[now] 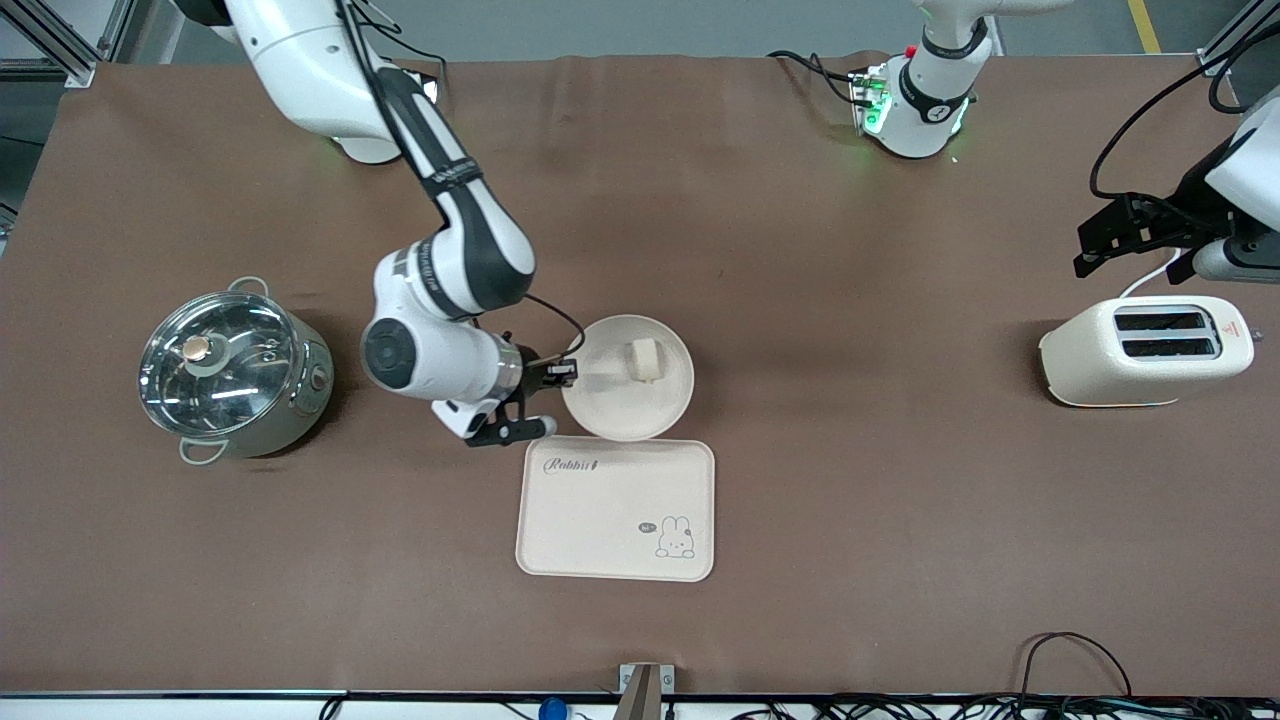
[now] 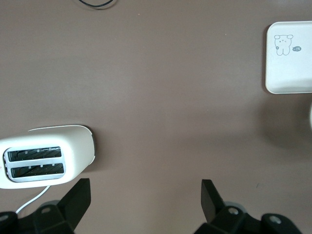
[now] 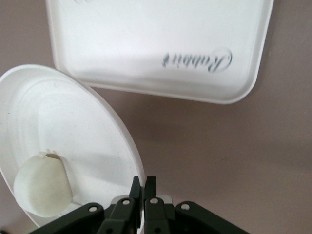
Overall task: Place bun in plate and plate on tray
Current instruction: 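Lift the plate by its rim with the right gripper toward the tray, then lower the plate onto the tray and open the right gripper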
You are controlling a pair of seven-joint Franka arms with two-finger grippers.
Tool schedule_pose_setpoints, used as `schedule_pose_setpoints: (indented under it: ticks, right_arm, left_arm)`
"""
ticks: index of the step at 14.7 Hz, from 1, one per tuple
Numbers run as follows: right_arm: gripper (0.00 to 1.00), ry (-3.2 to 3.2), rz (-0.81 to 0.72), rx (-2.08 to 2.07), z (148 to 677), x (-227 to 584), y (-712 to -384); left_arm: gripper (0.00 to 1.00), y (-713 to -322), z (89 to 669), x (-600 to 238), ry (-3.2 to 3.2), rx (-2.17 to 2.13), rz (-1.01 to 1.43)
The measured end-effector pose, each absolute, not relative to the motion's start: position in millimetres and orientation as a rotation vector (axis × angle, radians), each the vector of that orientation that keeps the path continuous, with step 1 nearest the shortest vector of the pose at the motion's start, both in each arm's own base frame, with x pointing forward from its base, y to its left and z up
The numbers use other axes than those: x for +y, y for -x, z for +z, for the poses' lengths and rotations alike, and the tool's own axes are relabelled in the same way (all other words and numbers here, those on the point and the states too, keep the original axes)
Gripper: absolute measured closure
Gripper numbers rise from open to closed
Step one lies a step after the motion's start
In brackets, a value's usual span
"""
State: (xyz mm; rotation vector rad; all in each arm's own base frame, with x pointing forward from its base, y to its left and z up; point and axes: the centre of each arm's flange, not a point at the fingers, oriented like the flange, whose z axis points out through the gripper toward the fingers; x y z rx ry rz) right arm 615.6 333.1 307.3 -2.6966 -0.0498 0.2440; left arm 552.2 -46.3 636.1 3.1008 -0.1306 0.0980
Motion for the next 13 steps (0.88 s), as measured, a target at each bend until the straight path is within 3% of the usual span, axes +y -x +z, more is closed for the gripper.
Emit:
schedule_pose_setpoints:
  ticks: [3, 13]
  right_arm:
    - [0.96, 2.629, 0.206, 0.069, 319.3, 312.0, -643.3]
    - [0.96, 2.625, -0.025, 0.217, 236.3, 321.2, -713.7]
  left_arm:
    - [0.00, -552.2, 636.4, -46.1, -3.101, -0.130, 0.099]
    - [0.00, -552.7, 636.4, -41.7, -3.101, -0.118, 0.099]
